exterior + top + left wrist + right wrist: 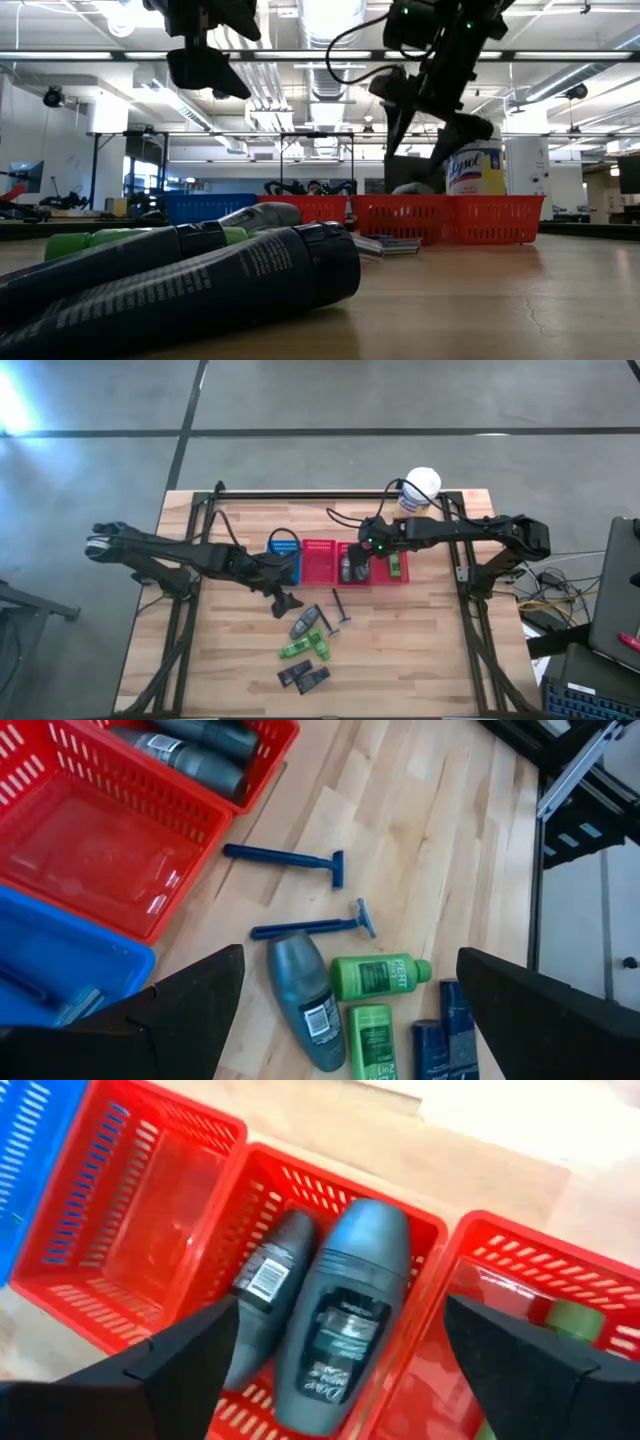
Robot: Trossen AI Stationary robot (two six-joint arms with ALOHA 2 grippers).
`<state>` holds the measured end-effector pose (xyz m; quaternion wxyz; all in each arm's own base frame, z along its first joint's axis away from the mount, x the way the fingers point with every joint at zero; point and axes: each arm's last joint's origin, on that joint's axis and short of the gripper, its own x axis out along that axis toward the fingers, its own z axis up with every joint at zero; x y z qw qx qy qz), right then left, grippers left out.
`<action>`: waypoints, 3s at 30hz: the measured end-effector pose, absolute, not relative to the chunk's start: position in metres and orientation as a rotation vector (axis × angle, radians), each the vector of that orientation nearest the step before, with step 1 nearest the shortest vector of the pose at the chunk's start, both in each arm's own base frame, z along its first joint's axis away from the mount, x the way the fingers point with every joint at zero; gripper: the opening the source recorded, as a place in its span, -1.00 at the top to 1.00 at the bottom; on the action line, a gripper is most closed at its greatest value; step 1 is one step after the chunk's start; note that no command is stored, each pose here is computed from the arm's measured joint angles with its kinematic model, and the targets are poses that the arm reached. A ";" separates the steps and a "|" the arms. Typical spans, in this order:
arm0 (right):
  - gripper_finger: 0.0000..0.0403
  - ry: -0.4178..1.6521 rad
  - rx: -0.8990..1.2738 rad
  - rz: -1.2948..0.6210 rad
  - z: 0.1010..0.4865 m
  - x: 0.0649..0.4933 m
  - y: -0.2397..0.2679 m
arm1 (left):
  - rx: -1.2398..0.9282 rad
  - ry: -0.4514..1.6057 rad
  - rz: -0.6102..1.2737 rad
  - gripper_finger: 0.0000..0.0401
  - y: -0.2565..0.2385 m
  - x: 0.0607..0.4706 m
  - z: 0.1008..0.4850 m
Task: Pick & Place Travel size toiletries
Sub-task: Put the gray deodorant into the middle red bin
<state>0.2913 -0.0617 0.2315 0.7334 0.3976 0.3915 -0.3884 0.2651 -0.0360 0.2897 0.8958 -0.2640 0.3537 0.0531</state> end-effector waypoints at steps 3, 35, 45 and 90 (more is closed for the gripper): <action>-0.81 0.819 0.820 -0.848 0.243 0.295 -0.056 | -0.548 0.722 0.102 -0.84 -0.037 0.263 0.293; -0.83 1.072 0.771 -0.667 0.223 0.255 0.049 | -0.589 1.063 0.319 -0.84 -0.082 0.319 0.190; -0.83 1.062 0.735 -0.663 0.225 0.251 0.059 | -0.581 1.162 0.373 -0.84 -0.103 0.343 0.171; -0.83 0.618 1.051 -0.196 0.274 0.292 0.030 | -0.135 0.636 0.239 0.03 -0.081 0.337 0.260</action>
